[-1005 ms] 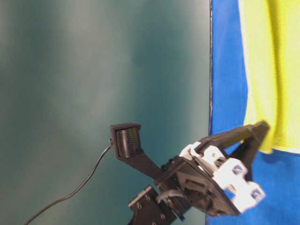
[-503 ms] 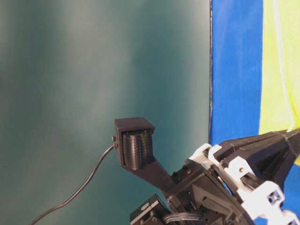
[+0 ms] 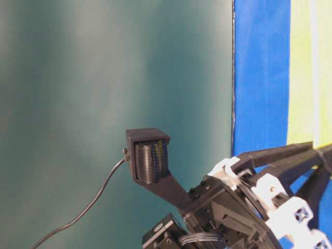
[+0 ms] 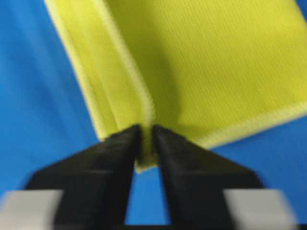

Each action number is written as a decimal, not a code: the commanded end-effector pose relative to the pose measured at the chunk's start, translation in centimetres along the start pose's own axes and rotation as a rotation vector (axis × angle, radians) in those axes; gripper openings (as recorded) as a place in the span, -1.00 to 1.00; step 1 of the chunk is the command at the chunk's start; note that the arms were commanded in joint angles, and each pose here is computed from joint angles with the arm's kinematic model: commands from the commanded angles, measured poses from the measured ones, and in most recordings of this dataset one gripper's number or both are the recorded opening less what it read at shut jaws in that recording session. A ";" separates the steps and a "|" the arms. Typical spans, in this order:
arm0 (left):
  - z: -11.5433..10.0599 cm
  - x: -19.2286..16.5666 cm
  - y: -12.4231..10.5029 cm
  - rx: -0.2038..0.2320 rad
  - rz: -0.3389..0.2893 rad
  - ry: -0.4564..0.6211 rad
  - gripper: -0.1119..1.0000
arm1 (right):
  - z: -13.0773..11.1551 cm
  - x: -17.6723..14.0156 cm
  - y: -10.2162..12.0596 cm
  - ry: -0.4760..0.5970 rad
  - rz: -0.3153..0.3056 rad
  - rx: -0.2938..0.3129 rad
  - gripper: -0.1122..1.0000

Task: Fold the yellow towel.
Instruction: 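Pull both corners toward the near edge, folding the towel in half, then open both grippers and lift away from the folded edge, then grasp the folded towel's far corners with both grippers, then lift the towel and rotate it, right gripper moving to the far side, then lay the towel down vertically and release both grippers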

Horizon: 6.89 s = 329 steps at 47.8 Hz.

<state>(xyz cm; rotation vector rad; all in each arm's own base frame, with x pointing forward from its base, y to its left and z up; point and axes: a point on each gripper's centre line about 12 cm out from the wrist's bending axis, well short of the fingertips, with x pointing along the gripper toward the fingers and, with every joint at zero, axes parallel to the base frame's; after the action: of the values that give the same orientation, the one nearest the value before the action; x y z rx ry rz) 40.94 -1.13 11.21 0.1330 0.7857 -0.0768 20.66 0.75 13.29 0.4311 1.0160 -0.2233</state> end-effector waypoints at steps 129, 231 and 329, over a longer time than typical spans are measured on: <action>2.9 -3.9 8.7 -0.138 0.139 0.002 -0.75 | 4.9 -1.2 -7.7 -0.111 -0.269 0.050 -0.77; 10.8 -6.9 -5.6 0.176 -0.067 -0.376 -0.75 | 26.9 -4.7 -11.6 -0.593 -0.348 -0.035 -0.77; 6.1 -0.7 -4.9 0.098 -0.065 -0.232 -0.45 | 24.6 3.5 -11.5 -0.463 -0.276 -0.086 -0.76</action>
<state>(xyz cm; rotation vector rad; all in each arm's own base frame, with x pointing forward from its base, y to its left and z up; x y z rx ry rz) 43.98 -5.73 13.52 0.1766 0.6125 -0.1666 36.87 -19.88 17.65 0.1568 0.6567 -0.4969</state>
